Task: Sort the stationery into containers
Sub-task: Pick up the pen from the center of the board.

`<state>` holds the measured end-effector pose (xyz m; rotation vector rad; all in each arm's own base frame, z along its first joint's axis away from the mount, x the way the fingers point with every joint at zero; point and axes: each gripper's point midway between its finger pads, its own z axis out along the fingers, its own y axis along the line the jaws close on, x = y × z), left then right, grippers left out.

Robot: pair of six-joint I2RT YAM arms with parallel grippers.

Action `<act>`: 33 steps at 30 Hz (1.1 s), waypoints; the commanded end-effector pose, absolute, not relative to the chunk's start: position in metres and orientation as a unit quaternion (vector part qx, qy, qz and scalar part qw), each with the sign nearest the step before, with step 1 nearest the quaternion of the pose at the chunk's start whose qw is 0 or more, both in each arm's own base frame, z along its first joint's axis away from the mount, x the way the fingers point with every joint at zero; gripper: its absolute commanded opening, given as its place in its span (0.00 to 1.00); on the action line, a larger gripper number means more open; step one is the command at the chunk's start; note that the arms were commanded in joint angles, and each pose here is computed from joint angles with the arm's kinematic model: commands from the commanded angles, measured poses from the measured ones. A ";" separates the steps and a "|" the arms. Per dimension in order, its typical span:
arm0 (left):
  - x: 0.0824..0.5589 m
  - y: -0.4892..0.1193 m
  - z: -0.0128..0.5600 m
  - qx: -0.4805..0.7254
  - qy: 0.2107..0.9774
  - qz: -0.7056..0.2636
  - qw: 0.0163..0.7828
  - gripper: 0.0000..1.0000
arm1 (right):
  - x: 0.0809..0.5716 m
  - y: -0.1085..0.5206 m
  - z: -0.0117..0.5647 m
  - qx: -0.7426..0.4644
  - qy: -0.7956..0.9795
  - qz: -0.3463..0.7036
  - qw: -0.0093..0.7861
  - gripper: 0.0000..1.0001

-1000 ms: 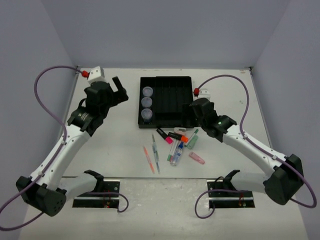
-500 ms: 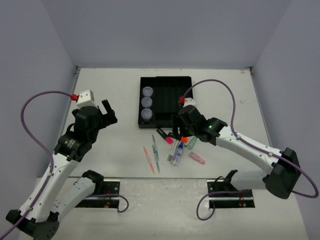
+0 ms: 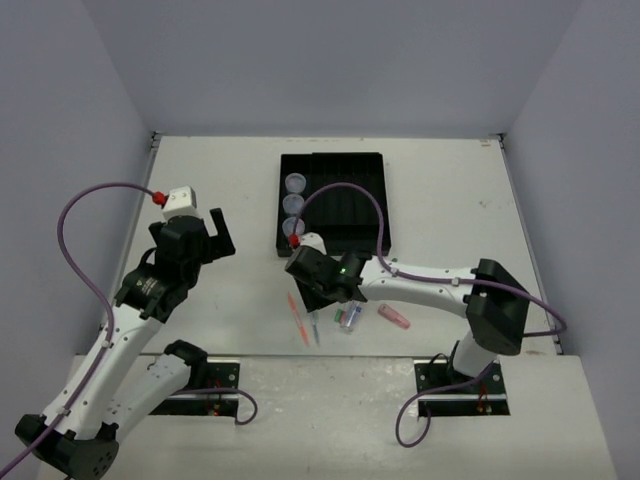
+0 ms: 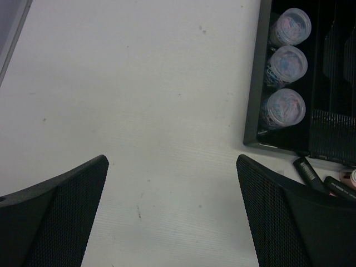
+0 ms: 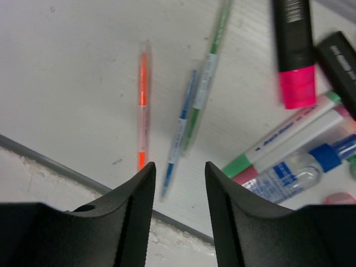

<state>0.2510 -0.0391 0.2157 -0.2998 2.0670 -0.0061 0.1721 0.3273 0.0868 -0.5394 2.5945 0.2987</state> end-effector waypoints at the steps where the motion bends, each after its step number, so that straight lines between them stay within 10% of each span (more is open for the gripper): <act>1: 0.255 -0.041 0.218 -0.111 0.852 -0.005 0.511 1.00 | 0.155 0.366 0.084 -0.214 0.943 0.126 0.220 0.41; 21: 0.255 -0.043 0.219 -0.107 0.852 -0.010 0.513 1.00 | 0.139 0.383 0.006 -0.252 0.954 0.063 0.151 0.34; 27: 0.255 -0.043 0.219 -0.106 0.852 -0.010 0.513 1.00 | 0.139 0.373 -0.005 -0.244 0.958 0.033 0.148 0.06; 33: 0.256 -0.043 0.219 -0.104 0.853 -0.010 0.512 1.00 | 0.141 0.393 0.038 -0.249 0.949 0.090 0.172 0.00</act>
